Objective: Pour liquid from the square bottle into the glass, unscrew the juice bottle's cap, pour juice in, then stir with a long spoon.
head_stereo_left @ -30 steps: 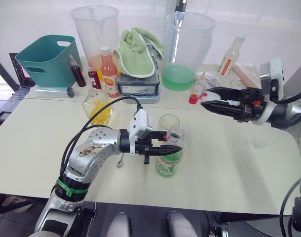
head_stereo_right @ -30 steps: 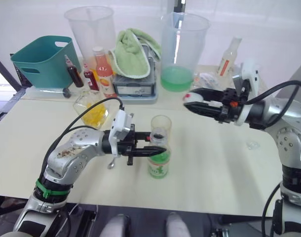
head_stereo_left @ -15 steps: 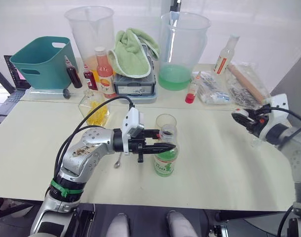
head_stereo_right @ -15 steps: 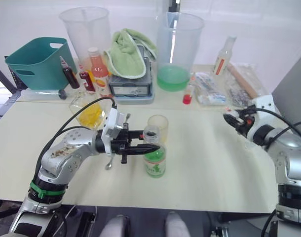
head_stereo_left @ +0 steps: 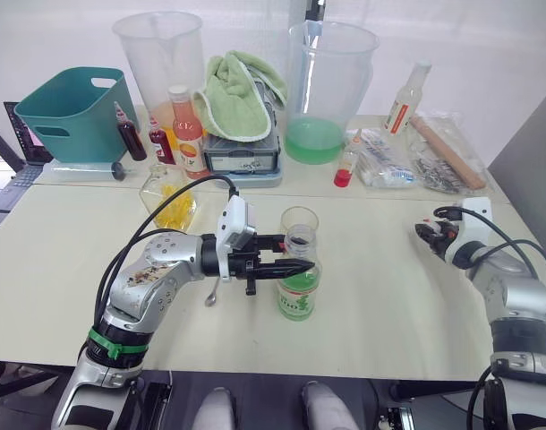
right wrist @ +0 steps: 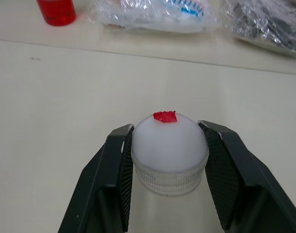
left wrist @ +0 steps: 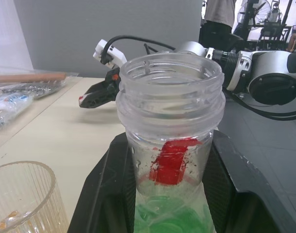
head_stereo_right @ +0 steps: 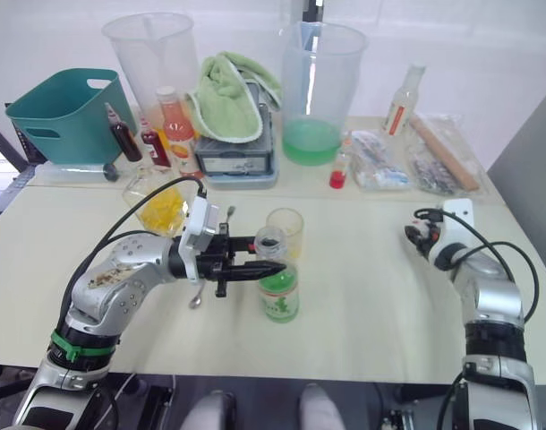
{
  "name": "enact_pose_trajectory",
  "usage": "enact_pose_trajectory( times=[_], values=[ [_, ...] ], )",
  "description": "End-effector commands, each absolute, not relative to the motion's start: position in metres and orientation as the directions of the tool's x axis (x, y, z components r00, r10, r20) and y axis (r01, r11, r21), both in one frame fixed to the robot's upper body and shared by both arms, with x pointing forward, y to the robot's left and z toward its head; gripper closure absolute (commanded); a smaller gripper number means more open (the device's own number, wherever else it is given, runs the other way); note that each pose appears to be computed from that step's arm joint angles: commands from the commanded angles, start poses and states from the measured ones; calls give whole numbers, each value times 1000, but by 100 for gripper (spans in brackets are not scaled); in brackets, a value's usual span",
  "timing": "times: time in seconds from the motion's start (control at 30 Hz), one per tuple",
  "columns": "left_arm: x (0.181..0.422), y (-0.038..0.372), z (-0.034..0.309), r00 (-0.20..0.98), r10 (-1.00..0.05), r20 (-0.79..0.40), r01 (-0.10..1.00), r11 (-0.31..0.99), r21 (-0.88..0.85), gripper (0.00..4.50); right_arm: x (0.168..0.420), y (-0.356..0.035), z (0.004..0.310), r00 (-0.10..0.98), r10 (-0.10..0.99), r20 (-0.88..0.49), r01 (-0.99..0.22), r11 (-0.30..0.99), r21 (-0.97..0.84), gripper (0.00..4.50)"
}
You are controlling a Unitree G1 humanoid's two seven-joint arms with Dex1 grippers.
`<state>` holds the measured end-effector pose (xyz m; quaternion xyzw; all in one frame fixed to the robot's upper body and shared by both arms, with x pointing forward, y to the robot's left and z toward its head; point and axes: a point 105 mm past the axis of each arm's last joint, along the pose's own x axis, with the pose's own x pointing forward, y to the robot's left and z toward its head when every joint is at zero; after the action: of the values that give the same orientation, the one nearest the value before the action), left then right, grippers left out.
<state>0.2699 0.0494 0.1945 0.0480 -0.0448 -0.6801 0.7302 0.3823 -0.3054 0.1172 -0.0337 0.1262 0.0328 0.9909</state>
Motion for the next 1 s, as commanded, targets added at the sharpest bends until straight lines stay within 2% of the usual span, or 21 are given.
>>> enact_pose_trajectory(
  times=[0.03, 0.1, 0.17, 0.2, 0.33, 0.37, 0.67, 0.87, 1.0],
  values=[
    [272, 52, 182, 85, -995, -52, 992, 79, 99, 304, 389, -305, 129, 976, 44, -212, -64, 994, -87, 290],
    [272, 51, 180, 82, -994, -66, 991, 75, 107, 304, 391, -303, 128, 975, 52, -216, -72, 994, -85, 290],
    [272, 51, 179, 82, -993, -83, 991, 72, 112, 304, 391, -301, 128, 974, 55, -220, -75, 994, -83, 187],
    [272, 51, 178, 81, -993, -84, 991, 71, 112, 304, 391, -301, 128, 974, 54, -221, -74, 994, -83, 151],
    [271, 50, 179, 78, -993, -85, 991, 68, 112, 304, 392, -297, 141, 980, 67, -188, -84, 993, -85, 20],
    [271, 50, 179, 78, -993, -85, 991, 68, 112, 304, 393, -294, 149, 983, 80, -165, -94, 993, -76, 6],
    [271, 52, 181, 99, -992, -73, 990, 91, 104, 304, 378, -265, 241, 975, 216, 47, -212, 974, -83, 6],
    [271, 55, 184, 109, -992, -67, 988, 101, 113, 304, 351, -224, 283, 898, 429, 104, -423, 903, -70, 6],
    [269, 59, 193, 121, -992, -47, 988, 116, 98, 304, 304, -184, 281, 709, 704, 47, -704, 710, -19, 6]
  ],
)
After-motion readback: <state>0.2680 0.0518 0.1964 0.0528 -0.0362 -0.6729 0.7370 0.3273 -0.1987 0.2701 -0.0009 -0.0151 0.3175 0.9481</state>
